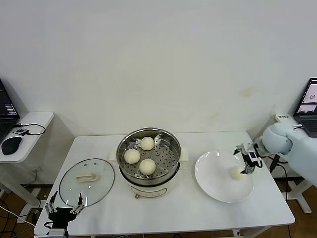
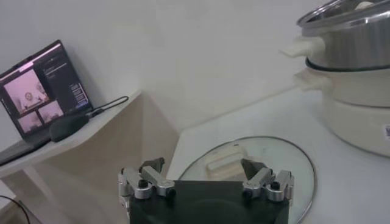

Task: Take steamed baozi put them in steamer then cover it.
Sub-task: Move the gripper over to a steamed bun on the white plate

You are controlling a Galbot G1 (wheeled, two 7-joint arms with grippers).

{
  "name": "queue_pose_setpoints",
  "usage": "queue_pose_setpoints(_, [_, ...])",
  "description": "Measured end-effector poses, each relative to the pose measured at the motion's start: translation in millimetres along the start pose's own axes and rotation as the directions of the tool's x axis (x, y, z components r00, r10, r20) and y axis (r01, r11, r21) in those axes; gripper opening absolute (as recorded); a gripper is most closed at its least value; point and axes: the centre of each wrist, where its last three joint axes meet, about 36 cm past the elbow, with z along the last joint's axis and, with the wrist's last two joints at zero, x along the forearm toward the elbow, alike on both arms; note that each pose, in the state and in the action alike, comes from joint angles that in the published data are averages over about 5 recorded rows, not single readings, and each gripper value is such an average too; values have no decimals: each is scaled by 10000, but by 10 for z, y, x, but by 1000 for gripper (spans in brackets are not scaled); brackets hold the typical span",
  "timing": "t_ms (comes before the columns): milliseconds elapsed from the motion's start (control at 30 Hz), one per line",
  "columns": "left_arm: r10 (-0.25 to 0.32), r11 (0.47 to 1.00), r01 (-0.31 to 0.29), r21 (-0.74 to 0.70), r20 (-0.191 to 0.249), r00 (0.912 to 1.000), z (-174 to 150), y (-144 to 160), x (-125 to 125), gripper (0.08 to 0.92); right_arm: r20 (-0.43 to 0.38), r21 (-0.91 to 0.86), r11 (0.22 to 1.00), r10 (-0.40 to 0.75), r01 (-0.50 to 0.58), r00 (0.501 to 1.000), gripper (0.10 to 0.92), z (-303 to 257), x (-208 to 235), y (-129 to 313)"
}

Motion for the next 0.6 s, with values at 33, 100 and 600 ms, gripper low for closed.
queue_pose_setpoints(33, [-13,10000,13,-5,-5,10000,1,5,-1,823,-50,-72,10000,-22,22,10000,823,32,-41,16])
queue_pose_setpoints(100, [-36,10000,36,-17,-19,10000,4,14,-3,823,-135,-196,9998,-64,61,9999,823,85,-122,43])
queue_pose_setpoints(600, [-146,9999,146,8,-159,9998,50,25,-18,823,-257,-642,9979,-15,-2,9997,811,102,-608,10])
